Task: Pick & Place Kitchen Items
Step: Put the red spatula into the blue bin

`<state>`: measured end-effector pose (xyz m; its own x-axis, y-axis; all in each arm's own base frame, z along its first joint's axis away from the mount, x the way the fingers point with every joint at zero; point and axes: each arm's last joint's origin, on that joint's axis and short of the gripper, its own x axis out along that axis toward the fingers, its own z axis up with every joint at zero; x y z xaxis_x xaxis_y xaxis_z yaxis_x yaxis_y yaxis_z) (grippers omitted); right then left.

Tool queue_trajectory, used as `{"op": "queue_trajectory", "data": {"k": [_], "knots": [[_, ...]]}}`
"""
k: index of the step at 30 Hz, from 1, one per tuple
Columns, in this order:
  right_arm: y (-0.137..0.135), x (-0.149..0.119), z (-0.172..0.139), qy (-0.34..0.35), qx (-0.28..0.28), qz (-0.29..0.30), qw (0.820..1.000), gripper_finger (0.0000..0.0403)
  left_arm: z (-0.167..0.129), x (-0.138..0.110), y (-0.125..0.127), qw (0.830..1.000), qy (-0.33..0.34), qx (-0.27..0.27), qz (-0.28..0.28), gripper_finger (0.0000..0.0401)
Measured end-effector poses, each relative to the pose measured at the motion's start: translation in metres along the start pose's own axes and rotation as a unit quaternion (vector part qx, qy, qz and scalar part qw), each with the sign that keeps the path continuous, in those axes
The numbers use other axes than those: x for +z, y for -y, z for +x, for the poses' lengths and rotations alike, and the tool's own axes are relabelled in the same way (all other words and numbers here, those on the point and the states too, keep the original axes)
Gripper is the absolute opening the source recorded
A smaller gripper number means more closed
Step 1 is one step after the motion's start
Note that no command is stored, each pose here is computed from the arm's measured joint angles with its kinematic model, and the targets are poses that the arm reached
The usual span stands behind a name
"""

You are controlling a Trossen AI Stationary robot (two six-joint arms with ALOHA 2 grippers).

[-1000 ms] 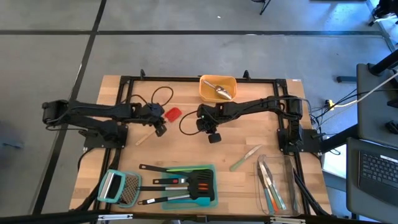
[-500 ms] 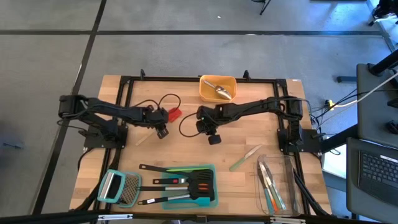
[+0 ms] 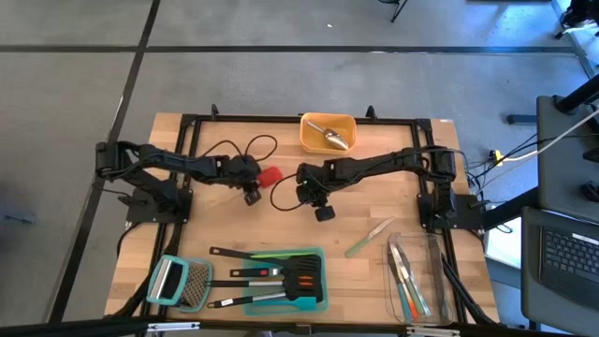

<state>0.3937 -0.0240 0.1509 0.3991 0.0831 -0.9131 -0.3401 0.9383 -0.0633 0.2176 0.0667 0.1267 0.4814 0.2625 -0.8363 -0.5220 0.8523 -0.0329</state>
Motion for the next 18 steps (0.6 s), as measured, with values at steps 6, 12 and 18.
{"op": "queue_trajectory", "data": {"k": [6,12,18], "knots": [[-0.001,-0.002,0.0,-0.011,0.005,0.003,1.0,0.0061,0.011,0.003,-0.001,0.999,0.006,-0.04,0.009,0.0114],[-0.002,-0.004,0.0,-0.019,0.009,0.006,1.0,0.0061,0.026,0.001,0.002,0.999,-0.003,-0.037,0.021,0.0103],[-0.002,-0.004,-0.001,-0.022,0.01,0.006,1.0,0.0061,0.026,0.006,0.009,0.998,0.023,-0.046,0.033,0.0105]]}}
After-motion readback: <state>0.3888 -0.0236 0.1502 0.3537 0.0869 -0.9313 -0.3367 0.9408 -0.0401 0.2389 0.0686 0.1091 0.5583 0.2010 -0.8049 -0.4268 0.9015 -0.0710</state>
